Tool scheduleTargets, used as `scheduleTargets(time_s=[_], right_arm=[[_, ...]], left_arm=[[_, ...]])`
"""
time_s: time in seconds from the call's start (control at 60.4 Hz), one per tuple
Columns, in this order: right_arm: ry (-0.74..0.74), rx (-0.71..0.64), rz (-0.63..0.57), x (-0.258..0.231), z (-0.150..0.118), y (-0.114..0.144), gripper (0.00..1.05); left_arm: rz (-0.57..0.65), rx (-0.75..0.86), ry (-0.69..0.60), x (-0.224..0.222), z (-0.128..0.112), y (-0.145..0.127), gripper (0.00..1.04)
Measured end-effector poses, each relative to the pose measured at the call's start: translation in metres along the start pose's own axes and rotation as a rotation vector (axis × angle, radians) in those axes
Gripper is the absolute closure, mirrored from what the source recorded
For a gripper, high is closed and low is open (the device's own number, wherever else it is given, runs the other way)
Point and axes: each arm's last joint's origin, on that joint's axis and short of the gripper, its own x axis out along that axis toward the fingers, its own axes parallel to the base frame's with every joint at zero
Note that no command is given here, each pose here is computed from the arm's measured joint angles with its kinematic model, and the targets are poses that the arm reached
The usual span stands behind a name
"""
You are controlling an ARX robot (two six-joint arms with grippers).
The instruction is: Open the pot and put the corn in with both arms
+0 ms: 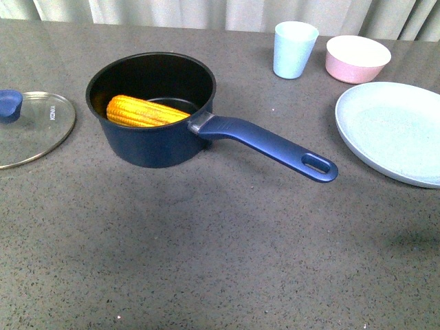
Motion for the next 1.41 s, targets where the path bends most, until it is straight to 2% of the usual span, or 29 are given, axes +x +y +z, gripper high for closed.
scheduleTargets(time_s=[0.099,0.182,0.265,0.364,0.398,0.514,1.408], right_arm=[[0.0,0.0,0.0,0.0,0.0,0.0,0.8],[0.0,0.0,0.0,0.0,0.0,0.0,0.68],[0.0,0.0,0.0,0.0,0.0,0.0,0.49],[0.0,0.0,0.0,0.0,0.0,0.0,0.33],[0.0,0.0,0.0,0.0,0.0,0.0,0.24],[0.0,0.0,0.0,0.0,0.0,0.0,0.08],[0.0,0.0,0.0,0.0,0.0,0.0,0.09]], left_arm=[[0.0,0.0,0.0,0.0,0.0,0.0,0.09],[0.0,0.0,0.0,0.0,0.0,0.0,0.09],[0.0,0.0,0.0,0.0,0.0,0.0,0.09],[0.0,0.0,0.0,0.0,0.0,0.0,0.09],[0.0,0.0,0.0,0.0,0.0,0.0,0.09],[0.0,0.0,0.0,0.0,0.0,0.0,0.09],[0.0,0.0,0.0,0.0,0.0,0.0,0.09]])
